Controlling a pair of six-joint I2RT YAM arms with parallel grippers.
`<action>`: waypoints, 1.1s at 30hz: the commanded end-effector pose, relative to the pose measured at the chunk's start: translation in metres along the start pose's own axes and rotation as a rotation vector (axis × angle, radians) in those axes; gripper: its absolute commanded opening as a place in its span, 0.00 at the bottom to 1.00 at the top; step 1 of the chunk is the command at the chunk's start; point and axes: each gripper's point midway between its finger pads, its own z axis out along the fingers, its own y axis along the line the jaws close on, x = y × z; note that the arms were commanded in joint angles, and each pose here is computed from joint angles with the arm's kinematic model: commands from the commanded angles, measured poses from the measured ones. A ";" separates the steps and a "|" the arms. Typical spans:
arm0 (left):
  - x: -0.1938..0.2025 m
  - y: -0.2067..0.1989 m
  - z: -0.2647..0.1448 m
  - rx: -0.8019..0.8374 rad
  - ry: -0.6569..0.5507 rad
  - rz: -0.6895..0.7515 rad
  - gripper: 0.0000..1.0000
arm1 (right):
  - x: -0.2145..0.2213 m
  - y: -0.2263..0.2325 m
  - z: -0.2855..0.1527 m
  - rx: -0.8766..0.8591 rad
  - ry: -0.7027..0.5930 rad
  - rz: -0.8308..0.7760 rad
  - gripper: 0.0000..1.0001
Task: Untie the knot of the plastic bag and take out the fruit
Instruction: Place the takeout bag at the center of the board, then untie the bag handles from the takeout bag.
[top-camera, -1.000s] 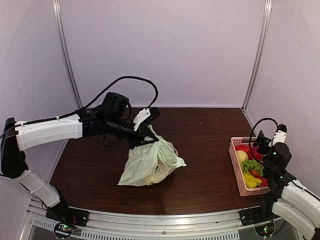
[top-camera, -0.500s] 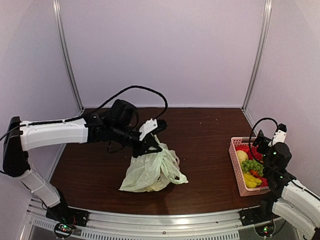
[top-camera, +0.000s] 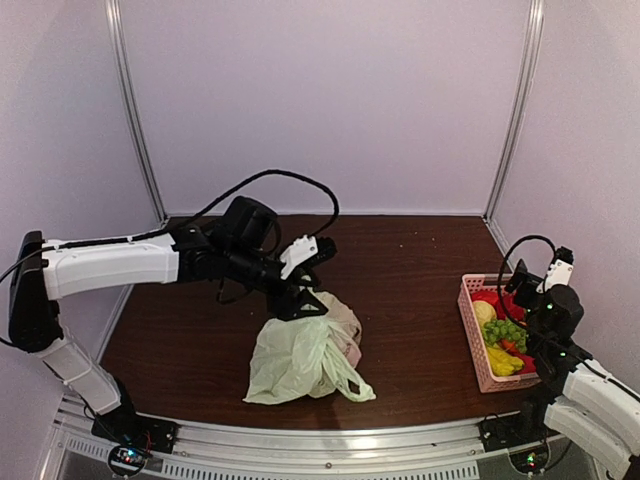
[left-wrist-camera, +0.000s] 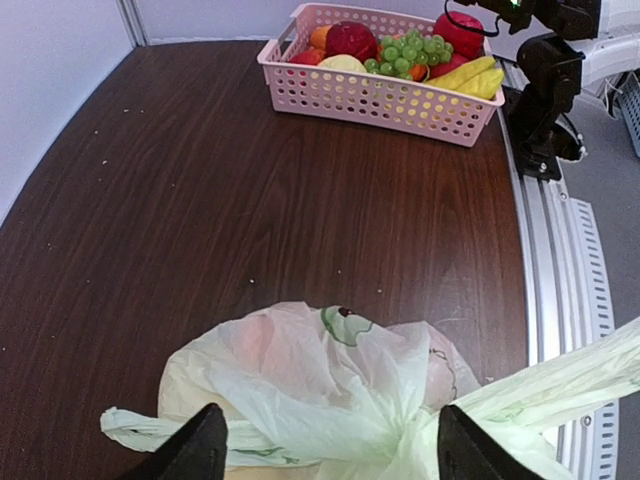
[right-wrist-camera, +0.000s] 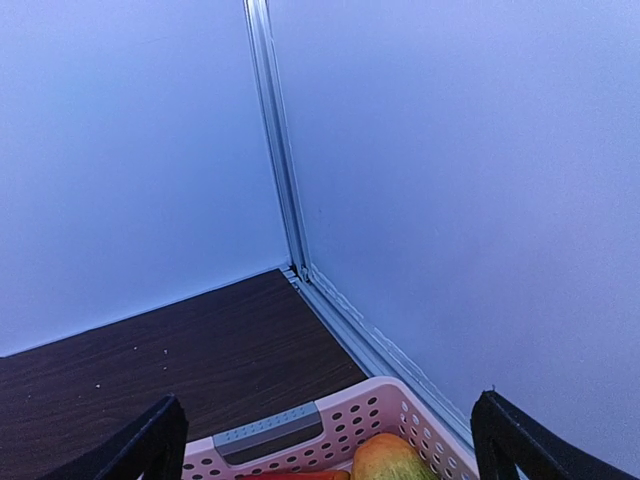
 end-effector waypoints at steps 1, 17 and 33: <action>-0.030 0.011 -0.026 -0.115 -0.102 0.012 0.78 | -0.007 0.004 0.001 -0.017 -0.006 0.007 1.00; 0.009 -0.044 -0.015 -0.181 0.064 -0.259 0.88 | -0.008 0.006 0.002 -0.023 -0.004 0.006 1.00; 0.035 -0.045 0.007 -0.165 0.164 -0.290 0.53 | -0.010 0.007 0.001 -0.034 -0.006 0.011 1.00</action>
